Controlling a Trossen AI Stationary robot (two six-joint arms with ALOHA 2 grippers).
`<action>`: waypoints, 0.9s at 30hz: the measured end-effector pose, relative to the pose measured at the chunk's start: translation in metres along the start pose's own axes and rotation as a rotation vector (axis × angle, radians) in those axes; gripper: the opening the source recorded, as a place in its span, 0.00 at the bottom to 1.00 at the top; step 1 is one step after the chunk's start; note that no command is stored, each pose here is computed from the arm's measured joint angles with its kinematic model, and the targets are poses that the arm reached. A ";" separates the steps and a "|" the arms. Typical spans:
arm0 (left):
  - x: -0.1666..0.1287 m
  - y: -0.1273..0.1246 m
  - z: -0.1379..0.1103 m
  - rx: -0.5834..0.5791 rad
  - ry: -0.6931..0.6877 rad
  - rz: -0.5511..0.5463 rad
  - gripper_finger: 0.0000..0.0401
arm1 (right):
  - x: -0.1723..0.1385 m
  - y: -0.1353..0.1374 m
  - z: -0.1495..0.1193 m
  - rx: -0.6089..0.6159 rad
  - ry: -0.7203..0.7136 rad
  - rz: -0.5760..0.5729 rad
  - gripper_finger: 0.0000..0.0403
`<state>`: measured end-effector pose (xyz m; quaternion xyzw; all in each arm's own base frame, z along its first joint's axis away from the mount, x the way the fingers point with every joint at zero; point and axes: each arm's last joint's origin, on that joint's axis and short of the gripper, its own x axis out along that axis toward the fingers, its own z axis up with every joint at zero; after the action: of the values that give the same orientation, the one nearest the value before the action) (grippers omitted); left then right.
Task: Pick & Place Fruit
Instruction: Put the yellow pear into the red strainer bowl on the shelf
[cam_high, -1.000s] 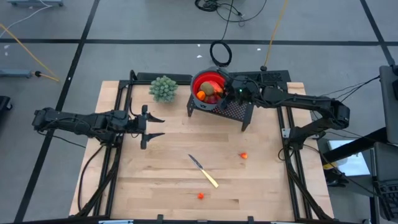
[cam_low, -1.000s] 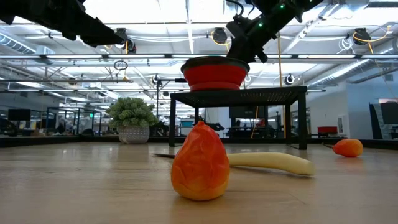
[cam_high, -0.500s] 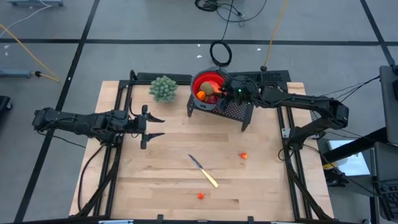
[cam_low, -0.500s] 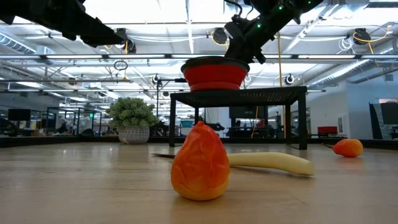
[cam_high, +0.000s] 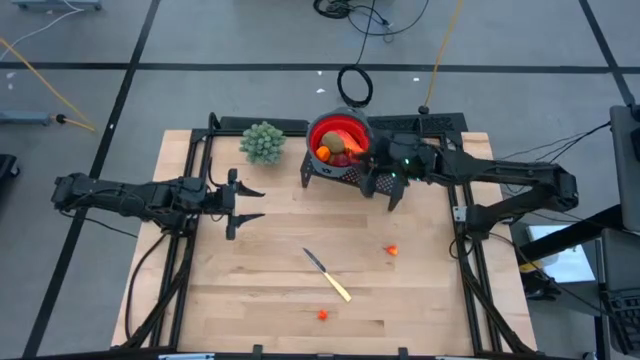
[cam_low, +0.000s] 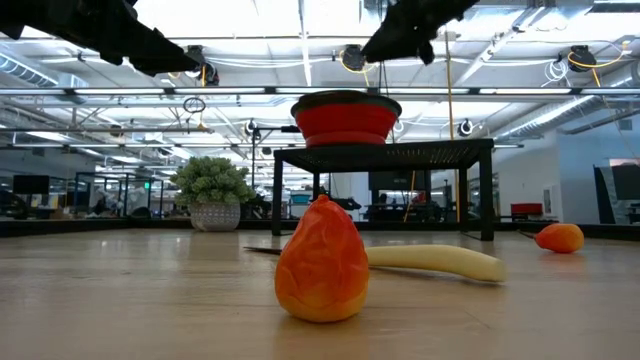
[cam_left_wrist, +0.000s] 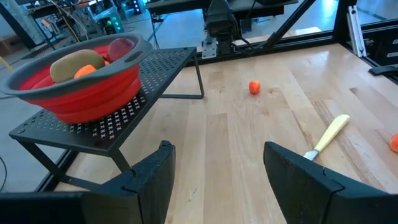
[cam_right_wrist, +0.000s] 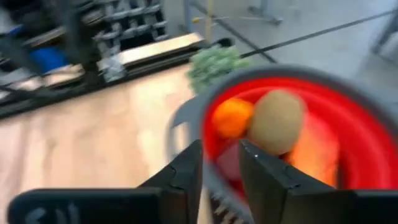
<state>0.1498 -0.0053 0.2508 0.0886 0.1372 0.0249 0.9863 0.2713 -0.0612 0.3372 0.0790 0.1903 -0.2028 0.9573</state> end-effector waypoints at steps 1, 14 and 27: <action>0.000 0.000 0.000 0.000 0.000 0.000 0.61 | -0.004 0.006 -0.001 -0.011 0.009 0.020 0.22; 0.000 0.000 0.000 0.003 0.000 0.000 0.61 | -0.050 0.073 -0.028 -0.113 0.164 0.276 0.01; 0.000 0.000 0.000 0.003 0.000 0.000 0.61 | -0.077 0.105 -0.063 -0.038 0.427 0.324 0.00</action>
<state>0.1497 -0.0053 0.2509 0.0899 0.1370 0.0248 0.9862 0.2291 0.0756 0.3175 0.1313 0.3766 -0.0221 0.9168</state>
